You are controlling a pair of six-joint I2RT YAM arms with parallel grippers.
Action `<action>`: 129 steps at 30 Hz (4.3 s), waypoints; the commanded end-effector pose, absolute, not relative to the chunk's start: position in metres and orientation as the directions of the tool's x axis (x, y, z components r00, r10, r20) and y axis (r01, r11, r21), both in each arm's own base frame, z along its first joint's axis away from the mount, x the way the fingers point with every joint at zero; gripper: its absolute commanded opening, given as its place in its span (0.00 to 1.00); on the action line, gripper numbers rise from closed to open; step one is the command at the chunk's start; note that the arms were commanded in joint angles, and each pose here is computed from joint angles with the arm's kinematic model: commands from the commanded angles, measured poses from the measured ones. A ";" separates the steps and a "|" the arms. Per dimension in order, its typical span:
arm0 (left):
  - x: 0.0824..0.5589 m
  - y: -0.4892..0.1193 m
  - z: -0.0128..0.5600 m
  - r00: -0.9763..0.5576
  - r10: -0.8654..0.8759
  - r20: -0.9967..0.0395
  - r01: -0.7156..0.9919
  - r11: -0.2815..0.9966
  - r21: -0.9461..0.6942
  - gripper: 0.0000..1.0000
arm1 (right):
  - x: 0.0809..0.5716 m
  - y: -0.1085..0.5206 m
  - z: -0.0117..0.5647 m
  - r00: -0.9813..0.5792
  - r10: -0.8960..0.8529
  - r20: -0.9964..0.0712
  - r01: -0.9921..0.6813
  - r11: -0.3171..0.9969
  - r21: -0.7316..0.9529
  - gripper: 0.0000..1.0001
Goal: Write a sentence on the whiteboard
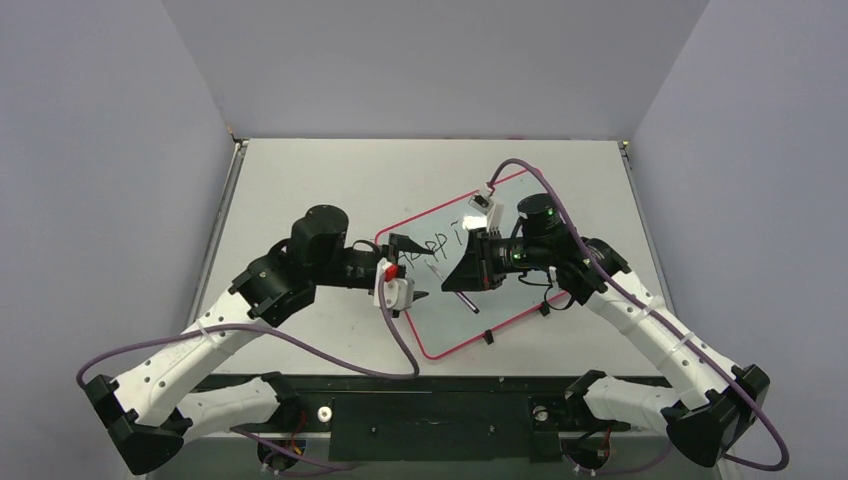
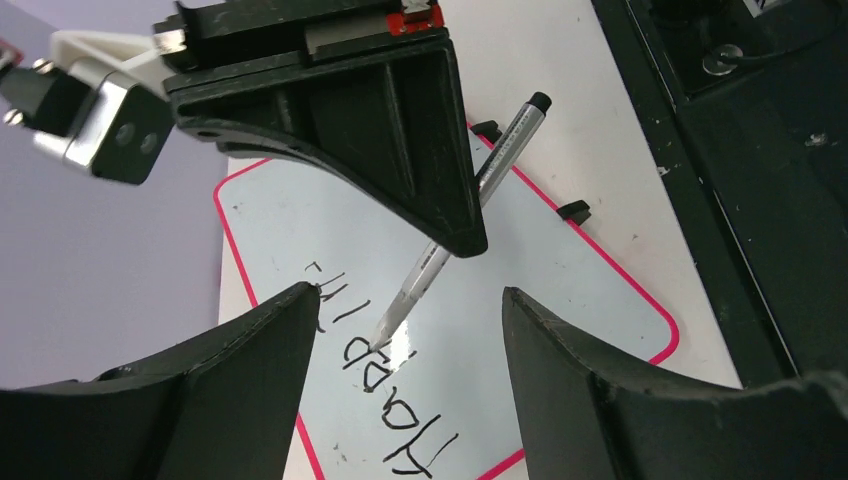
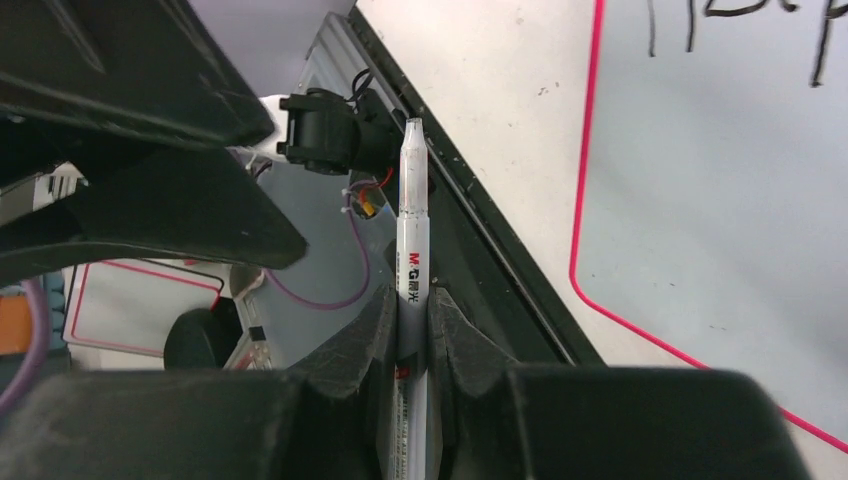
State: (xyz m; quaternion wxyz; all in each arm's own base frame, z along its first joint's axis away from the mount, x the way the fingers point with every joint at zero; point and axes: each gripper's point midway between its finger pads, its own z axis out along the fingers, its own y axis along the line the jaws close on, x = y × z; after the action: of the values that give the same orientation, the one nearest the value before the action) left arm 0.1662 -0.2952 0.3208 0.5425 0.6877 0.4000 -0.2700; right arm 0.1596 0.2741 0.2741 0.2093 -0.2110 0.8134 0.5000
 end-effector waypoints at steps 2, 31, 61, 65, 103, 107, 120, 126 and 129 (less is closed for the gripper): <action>0.173 -0.306 0.324 0.653 0.295 -0.697 0.751 -0.135 0.646 0.63 | 0.153 0.285 0.301 -0.801 -0.142 -0.582 -0.591 0.345 0.729 0.00; 0.206 -0.319 0.319 0.554 0.362 -0.750 0.786 0.071 0.614 0.00 | 0.175 0.265 0.316 -0.724 0.009 -0.689 -0.591 0.507 0.628 0.47; 0.206 -0.330 0.326 0.499 0.304 -0.811 0.825 0.119 0.552 0.00 | 0.206 0.273 0.340 -0.687 0.206 -0.696 -0.532 0.510 0.676 0.21; 0.211 -0.330 0.327 0.496 0.314 -0.810 0.820 0.136 0.555 0.00 | 0.204 0.274 0.336 -0.696 0.191 -0.692 -0.531 0.511 0.676 0.21; 0.230 -0.328 0.331 0.477 0.375 -0.795 0.800 0.188 0.569 0.35 | 0.207 0.264 0.311 -0.689 0.156 -0.707 -0.496 0.610 0.618 0.00; 0.234 -0.321 0.327 0.404 0.405 -0.820 0.834 0.206 0.512 0.61 | 0.229 0.225 0.299 -0.641 0.202 -0.740 -0.391 0.744 0.542 0.00; 0.341 -0.312 0.318 -0.266 0.191 -0.945 0.858 0.494 -0.141 0.64 | 0.268 0.149 0.261 -0.586 0.224 -0.779 -0.143 0.917 0.371 0.00; 0.381 -0.324 0.288 -0.472 0.180 -0.863 0.801 0.497 -0.334 0.59 | 0.282 0.138 0.250 -0.578 0.203 -0.791 -0.081 0.949 0.303 0.00; 0.399 -0.321 0.267 -0.565 0.190 -0.803 0.750 0.525 -0.403 0.52 | 0.288 0.138 0.246 -0.581 0.197 -0.790 -0.072 0.954 0.290 0.00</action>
State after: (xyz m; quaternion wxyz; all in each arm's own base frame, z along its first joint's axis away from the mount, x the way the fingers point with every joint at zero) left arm 0.3938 -0.3192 0.2683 0.4137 0.3330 0.7713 -0.3508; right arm 0.2758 0.1464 0.2480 0.4412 0.0306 0.8790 0.1784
